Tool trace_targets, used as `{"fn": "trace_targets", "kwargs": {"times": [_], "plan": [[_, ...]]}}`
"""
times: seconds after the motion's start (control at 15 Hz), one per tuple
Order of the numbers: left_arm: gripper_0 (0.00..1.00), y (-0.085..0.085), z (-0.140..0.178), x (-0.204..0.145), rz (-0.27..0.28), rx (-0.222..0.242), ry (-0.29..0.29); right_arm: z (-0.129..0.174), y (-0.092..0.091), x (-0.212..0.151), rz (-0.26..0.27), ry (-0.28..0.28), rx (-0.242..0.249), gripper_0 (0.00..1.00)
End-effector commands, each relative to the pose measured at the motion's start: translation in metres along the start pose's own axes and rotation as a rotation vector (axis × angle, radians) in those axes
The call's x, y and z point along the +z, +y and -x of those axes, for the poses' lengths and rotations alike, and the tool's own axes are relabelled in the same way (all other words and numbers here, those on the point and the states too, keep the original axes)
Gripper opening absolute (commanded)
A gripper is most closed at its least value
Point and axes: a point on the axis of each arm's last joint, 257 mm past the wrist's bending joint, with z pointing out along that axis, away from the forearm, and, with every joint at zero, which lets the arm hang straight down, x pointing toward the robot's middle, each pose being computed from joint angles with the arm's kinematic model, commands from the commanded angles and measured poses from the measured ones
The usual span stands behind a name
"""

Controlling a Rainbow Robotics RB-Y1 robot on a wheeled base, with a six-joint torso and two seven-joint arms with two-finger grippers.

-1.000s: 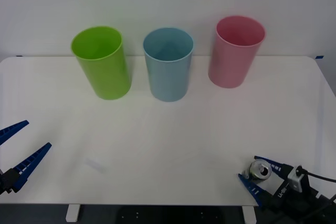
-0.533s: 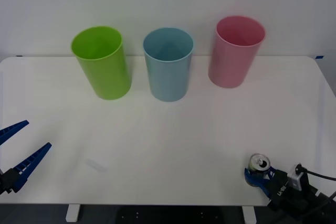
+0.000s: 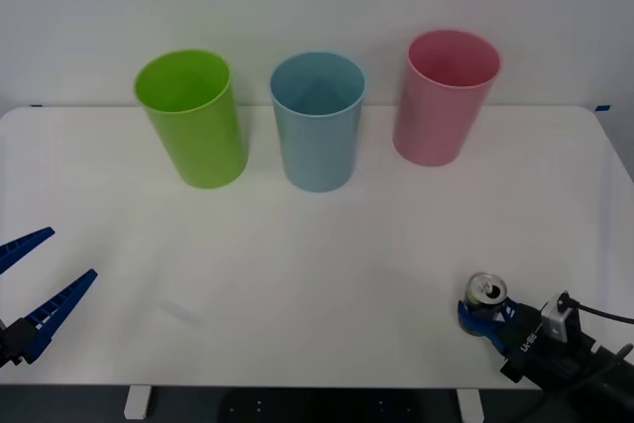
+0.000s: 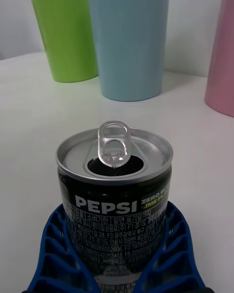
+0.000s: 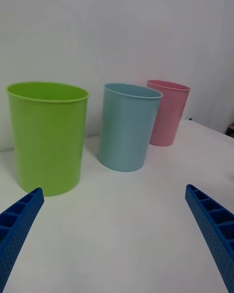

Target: Grasp the object on the table and drop it into the matching bin: aluminum can to the light blue bin, PET bottle to the pink bin.

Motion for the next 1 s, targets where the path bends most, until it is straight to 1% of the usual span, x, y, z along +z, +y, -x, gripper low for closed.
{"fn": "trace_targets", "kwargs": {"times": [0.07, 0.2, 0.33, 0.47, 0.73, 0.8, 1.0], "plan": [[1.00, 0.000, 0.000, 0.000, 0.000, 0.000, 0.000, 0.020, -0.003, 0.010, 0.016, -0.039, -0.014, 0.00], [1.00, 0.000, 0.000, 0.000, 0.000, 0.000, 0.000, 0.038, -0.004, 0.015, 0.022, -0.066, -0.036, 0.00], [1.00, 0.000, 0.000, 0.000, 0.000, 0.000, 0.000, 0.056, -0.003, 0.019, 0.039, -0.089, -0.009, 0.00], [1.00, 0.000, 0.000, 0.000, 0.000, 0.000, 0.000, 0.079, 0.000, 0.022, 0.062, -0.116, 0.005, 0.00], [1.00, 0.000, 0.000, 0.000, 0.000, 0.000, 0.000, 0.130, 0.007, 0.030, 0.122, -0.173, 0.003, 0.00], [1.00, 0.000, 0.000, 0.000, 0.000, 0.000, 0.000, 0.141, 0.007, 0.032, 0.134, -0.184, -0.002, 0.00], [1.00, 0.000, 0.000, 0.000, 0.000, 0.000, 0.000, 0.171, 0.007, 0.040, 0.164, -0.213, 0.005, 0.00]]}}
